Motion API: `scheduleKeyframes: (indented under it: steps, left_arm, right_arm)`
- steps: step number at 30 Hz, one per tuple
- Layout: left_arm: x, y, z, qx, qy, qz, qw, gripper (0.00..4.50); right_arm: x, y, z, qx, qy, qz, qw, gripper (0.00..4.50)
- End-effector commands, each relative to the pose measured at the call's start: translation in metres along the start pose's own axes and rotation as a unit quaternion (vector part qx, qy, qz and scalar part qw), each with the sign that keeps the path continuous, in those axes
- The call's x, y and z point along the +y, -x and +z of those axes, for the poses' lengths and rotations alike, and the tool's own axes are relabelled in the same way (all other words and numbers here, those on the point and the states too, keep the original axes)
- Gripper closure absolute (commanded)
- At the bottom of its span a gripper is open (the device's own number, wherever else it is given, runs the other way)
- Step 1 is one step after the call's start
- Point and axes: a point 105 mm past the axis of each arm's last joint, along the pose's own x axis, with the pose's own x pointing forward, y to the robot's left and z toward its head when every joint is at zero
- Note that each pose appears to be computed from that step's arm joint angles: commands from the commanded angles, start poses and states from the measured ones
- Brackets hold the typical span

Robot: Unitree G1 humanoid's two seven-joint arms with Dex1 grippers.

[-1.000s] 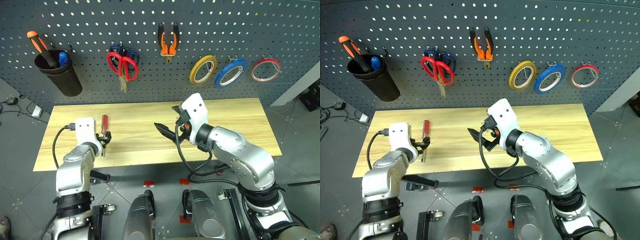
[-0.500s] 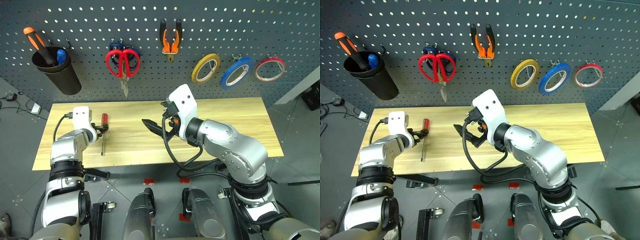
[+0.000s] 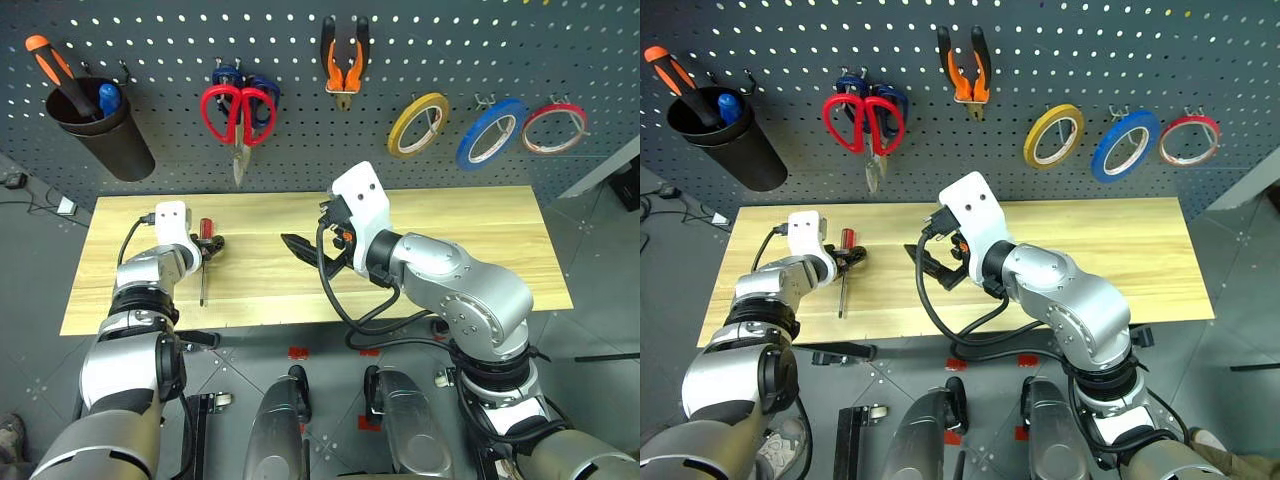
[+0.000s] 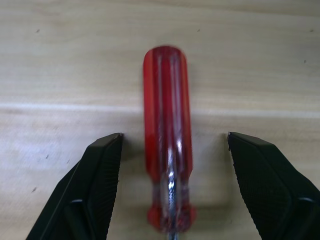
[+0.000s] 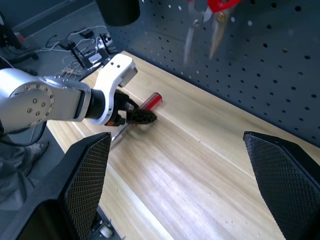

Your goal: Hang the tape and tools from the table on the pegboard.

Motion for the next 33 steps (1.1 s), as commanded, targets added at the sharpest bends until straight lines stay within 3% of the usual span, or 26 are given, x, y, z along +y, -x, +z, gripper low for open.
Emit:
scheduleKeyframes:
  steps: [1,7,11,16,25,27,33]
  left_arm:
    - [0.009,0.002,-0.011,0.019,-0.006,0.007,1.0,1.82]
    - [0.021,0.008,-0.02,0.023,-0.032,0.006,0.999,3.59]
    - [0.032,0.016,-0.02,0.006,-0.071,0.011,0.997,3.59]
    - [0.033,0.04,0.003,-0.101,-0.119,0.024,0.987,3.59]
    - [0.019,0.129,0.03,-0.262,-0.167,0.097,0.946,3.59]
    - [0.016,0.145,0.043,-0.294,-0.192,0.122,0.928,3.59]
    - [0.011,0.215,0.114,-0.444,-0.238,0.214,0.837,3.59]
  right_arm:
    - [0.008,0.004,0.013,-0.026,0.012,0.015,0.999,0.0]
    - [0.002,0.001,0.014,-0.03,0.01,0.012,0.999,0.0]
    - [-0.001,0.002,0.016,-0.043,0.022,0.01,0.999,0.0]
    - [0.002,0.01,0.026,-0.093,0.061,0.024,0.994,0.0]
    - [0.027,0.03,0.035,-0.148,0.073,0.138,0.977,0.0]
    - [0.027,0.029,0.035,-0.151,0.076,0.146,0.975,0.0]
    - [0.02,0.028,0.037,-0.162,0.081,0.145,0.973,0.0]
